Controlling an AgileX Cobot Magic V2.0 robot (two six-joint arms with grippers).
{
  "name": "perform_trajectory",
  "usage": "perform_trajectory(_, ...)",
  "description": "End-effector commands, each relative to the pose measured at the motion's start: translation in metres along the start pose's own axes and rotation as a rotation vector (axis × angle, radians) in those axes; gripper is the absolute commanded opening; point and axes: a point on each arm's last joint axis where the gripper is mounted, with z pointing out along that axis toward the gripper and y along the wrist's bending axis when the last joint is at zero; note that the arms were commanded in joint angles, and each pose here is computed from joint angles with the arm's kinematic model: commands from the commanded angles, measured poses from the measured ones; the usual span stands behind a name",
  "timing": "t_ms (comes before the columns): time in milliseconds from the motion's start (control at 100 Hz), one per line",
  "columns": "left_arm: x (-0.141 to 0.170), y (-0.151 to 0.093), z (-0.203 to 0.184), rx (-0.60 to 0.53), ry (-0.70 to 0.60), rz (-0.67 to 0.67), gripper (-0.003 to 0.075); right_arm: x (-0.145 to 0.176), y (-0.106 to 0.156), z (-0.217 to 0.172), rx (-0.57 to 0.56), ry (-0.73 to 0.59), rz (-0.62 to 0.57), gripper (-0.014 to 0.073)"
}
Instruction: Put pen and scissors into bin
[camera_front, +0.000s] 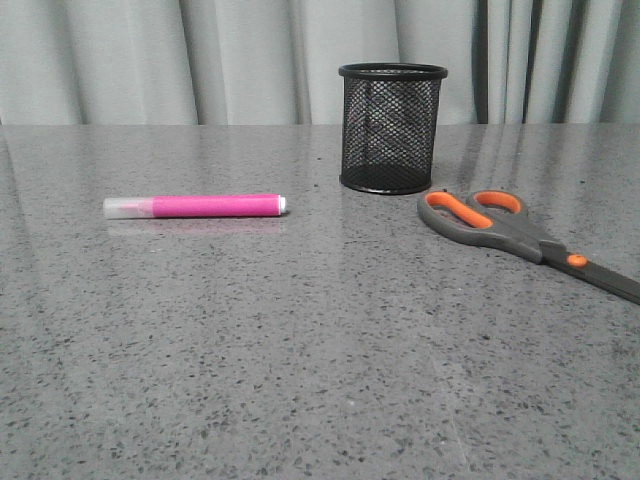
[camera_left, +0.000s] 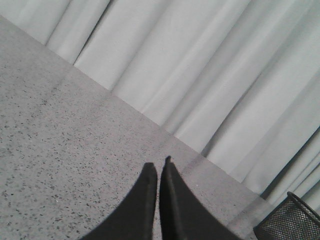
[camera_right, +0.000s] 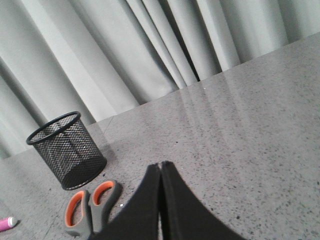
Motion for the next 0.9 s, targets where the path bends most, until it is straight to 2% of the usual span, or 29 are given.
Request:
perform_trajectory(0, -0.019, -0.013, 0.000, 0.032, -0.040, -0.005, -0.0020, -0.025, 0.009, 0.004, 0.005, -0.020, -0.041, -0.0066)
perform_trajectory(130, -0.038, -0.032, 0.011, 0.034, 0.058, 0.125, -0.0020, -0.043, 0.020, 0.022, 0.022, 0.148, -0.097, -0.0066)
perform_trajectory(260, -0.053, -0.049, 0.030, 0.020, 0.234, 0.301, -0.0020, -0.060, 0.030, 0.048, 0.020, 0.336, -0.171, -0.0067)
perform_trajectory(390, -0.065, -0.063, 0.048, 0.034, 0.387, 0.410, -0.0019, -0.069, 0.036, 0.074, 0.013, 0.517, -0.191, -0.0069)
perform_trajectory(580, -0.070, -0.069, 0.071, 0.027, 0.486, 0.426, -0.0018, -0.077, 0.043, 0.093, -0.027, 0.582, -0.243, -0.0062)
perform_trajectory(630, -0.070, -0.069, 0.074, 0.023, 0.496, 0.425, -0.0006, -0.076, 0.046, 0.094, -0.048, 0.579, -0.255, -0.0028)
perform_trajectory(730, -0.067, -0.068, 0.082, 0.018, 0.526, 0.430, 0.0087, -0.076, 0.048, 0.094, -0.064, 0.576, -0.262, 0.0106)
perform_trajectory(840, -0.063, -0.068, 0.088, 0.028, 0.547, 0.402, 0.0298, -0.077, 0.048, 0.094, -0.064, 0.569, -0.261, 0.0328)
perform_trajectory(890, -0.062, -0.068, 0.090, 0.037, 0.551, 0.391, 0.0400, -0.077, 0.048, 0.094, -0.064, 0.569, -0.261, 0.0401)
